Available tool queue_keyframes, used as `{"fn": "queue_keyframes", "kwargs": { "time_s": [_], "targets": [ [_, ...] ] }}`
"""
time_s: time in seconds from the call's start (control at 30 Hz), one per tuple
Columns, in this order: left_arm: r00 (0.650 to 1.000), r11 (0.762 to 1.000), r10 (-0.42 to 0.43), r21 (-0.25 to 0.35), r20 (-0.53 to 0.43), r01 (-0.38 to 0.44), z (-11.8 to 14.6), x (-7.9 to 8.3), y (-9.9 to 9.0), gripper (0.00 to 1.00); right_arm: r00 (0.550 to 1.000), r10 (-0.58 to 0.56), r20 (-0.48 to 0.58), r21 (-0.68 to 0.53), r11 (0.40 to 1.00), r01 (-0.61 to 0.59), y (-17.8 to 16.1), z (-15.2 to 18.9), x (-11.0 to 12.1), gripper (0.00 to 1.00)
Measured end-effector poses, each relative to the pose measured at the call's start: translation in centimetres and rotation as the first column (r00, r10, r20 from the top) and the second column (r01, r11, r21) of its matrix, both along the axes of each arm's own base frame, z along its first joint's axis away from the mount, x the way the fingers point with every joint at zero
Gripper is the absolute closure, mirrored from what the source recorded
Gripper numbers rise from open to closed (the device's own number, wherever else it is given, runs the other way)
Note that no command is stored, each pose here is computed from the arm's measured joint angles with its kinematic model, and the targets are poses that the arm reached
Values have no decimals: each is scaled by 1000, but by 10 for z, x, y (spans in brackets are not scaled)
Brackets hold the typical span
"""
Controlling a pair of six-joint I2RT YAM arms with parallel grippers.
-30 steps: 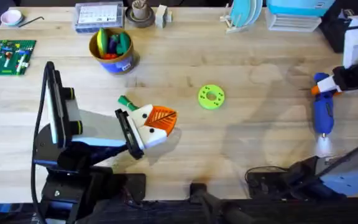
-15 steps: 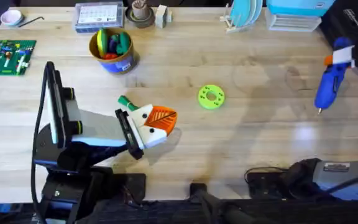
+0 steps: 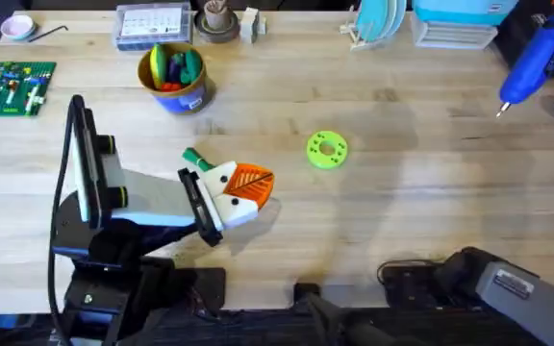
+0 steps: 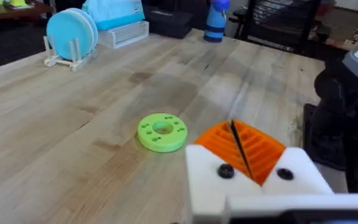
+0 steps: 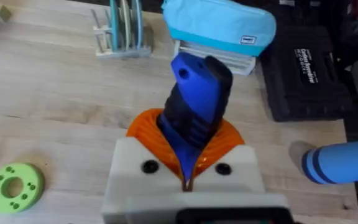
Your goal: Pick up the gripper from the table and insert it into the empty holder that is missing its gripper. Then pick up a screw, insert it into the mounting hole, and use the screwdriver to tighten it. Finally, clean up the table by picking up the vegetable and placing it into the bucket.
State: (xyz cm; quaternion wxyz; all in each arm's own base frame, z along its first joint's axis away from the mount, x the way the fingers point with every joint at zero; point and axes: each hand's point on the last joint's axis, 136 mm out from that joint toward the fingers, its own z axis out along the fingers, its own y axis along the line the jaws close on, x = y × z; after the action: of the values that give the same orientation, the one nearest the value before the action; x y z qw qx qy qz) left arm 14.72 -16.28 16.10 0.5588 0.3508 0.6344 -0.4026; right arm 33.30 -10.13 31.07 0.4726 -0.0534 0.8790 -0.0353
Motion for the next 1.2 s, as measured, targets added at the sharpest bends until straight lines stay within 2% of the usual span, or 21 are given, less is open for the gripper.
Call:
{"fn": "queue_keyframes", "kwargs": {
  "time_s": [0.13, 0.3, 0.43, 0.53, 0.67, 0.83, 0.93, 1.03, 1.2],
  "targets": [
    [1000, 1000, 0, 0, 0, 0, 0, 0, 0, 997, 997, 41, 58, 16, 999, -42, 21, 15, -20, 977],
    [1000, 1000, 0, 0, -1, 0, 0, 0, 0, 997, 979, 137, 151, 57, 988, -147, 49, -4, -28, 977],
    [1000, 1000, 0, 0, 0, 0, 0, 0, 0, 997, 927, 264, 264, 98, 949, -299, 87, -14, -22, 977],
    [1000, 1000, 0, 0, 0, 0, 0, 0, 0, 997, 873, 363, 326, 130, 897, -422, 124, -11, -20, 977],
    [1000, 1000, 0, 0, 0, 0, 0, 0, 0, 997, 755, 524, 395, 130, 781, -611, 187, 3, -26, 977],
    [1000, 1000, 0, 0, 0, 0, 0, 0, 0, 997, 545, 681, 489, 66, 594, -802, 261, 25, -39, 977],
    [1000, 1000, 0, 0, 0, 0, 0, 0, 0, 997, 432, 719, 544, 36, 494, -869, 296, 37, -45, 977],
    [1000, 1000, 0, 0, 0, 0, 0, 0, 0, 997, 353, 723, 595, 24, 423, -906, 320, 49, -51, 977],
    [1000, 1000, 0, 0, 0, 0, 0, 0, 0, 997, 253, 731, 634, 15, 315, -949, 352, 59, -73, 977]
  ]
}}
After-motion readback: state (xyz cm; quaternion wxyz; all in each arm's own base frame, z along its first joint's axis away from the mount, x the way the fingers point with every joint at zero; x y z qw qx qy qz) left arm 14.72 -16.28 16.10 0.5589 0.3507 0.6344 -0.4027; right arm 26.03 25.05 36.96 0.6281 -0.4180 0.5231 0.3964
